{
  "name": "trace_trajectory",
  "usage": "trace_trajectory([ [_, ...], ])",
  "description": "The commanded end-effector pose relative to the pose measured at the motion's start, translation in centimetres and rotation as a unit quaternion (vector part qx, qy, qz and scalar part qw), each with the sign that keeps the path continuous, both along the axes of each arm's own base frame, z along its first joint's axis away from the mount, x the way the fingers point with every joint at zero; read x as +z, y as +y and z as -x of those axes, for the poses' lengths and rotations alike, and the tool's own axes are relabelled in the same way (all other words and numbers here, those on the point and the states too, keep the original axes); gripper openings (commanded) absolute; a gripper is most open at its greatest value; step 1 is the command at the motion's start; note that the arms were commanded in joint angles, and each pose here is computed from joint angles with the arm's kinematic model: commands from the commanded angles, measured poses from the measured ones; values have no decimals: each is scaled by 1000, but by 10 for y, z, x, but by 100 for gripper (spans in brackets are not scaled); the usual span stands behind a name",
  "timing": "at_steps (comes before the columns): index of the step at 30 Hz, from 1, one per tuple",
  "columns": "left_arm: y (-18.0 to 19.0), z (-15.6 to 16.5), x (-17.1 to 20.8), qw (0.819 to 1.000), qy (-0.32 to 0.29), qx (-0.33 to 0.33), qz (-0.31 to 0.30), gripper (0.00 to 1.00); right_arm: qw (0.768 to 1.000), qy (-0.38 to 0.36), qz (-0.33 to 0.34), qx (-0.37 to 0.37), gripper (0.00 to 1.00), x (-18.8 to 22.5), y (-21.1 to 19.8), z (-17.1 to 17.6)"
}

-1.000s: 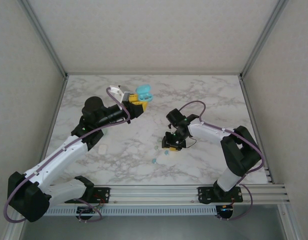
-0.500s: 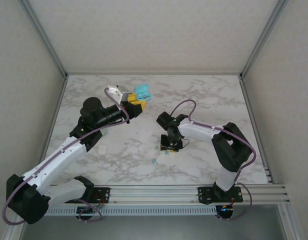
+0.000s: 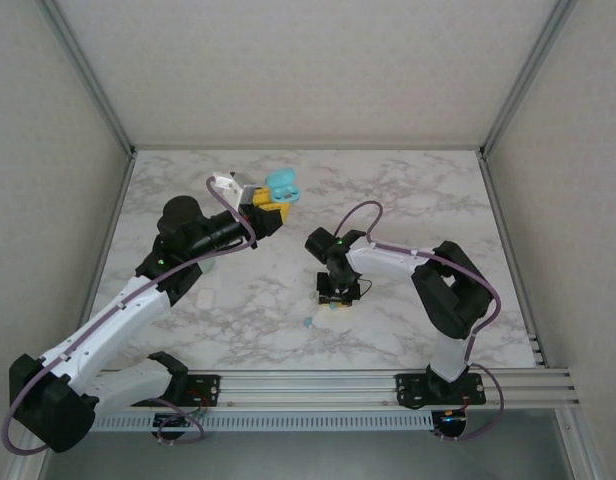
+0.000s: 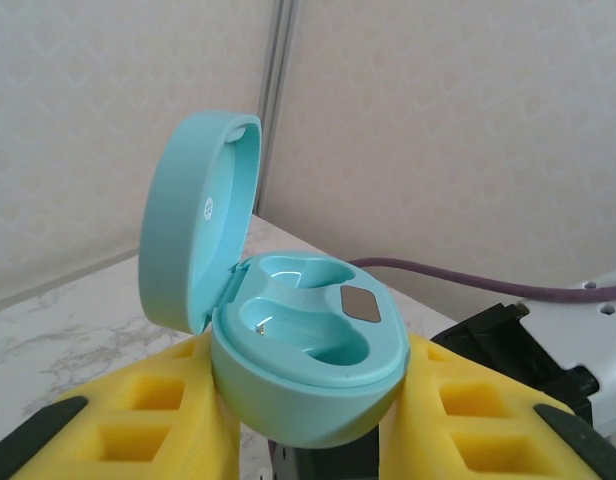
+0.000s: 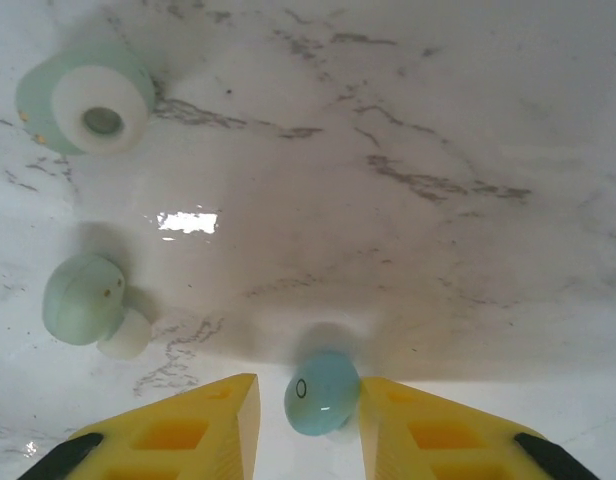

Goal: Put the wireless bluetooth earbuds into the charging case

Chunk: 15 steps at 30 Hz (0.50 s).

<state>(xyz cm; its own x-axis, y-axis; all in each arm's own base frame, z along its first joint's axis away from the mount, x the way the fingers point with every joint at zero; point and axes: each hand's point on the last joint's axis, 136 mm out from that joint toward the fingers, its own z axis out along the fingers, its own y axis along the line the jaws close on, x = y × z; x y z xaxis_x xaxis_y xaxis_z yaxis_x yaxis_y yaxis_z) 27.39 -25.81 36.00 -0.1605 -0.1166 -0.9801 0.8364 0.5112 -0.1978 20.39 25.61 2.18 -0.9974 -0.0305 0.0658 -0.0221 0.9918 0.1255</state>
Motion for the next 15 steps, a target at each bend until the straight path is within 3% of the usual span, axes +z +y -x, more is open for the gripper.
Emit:
trace_trajectory([
  [1, 5, 2, 3, 1000, -14, 6, -1, 26, 1000, -5, 30, 0, 31, -1, -3, -2],
  [15, 5, 2, 2, 1000, -12, 5, -3, 26, 998, -6, 52, 23, 26, -6, -6, -3],
])
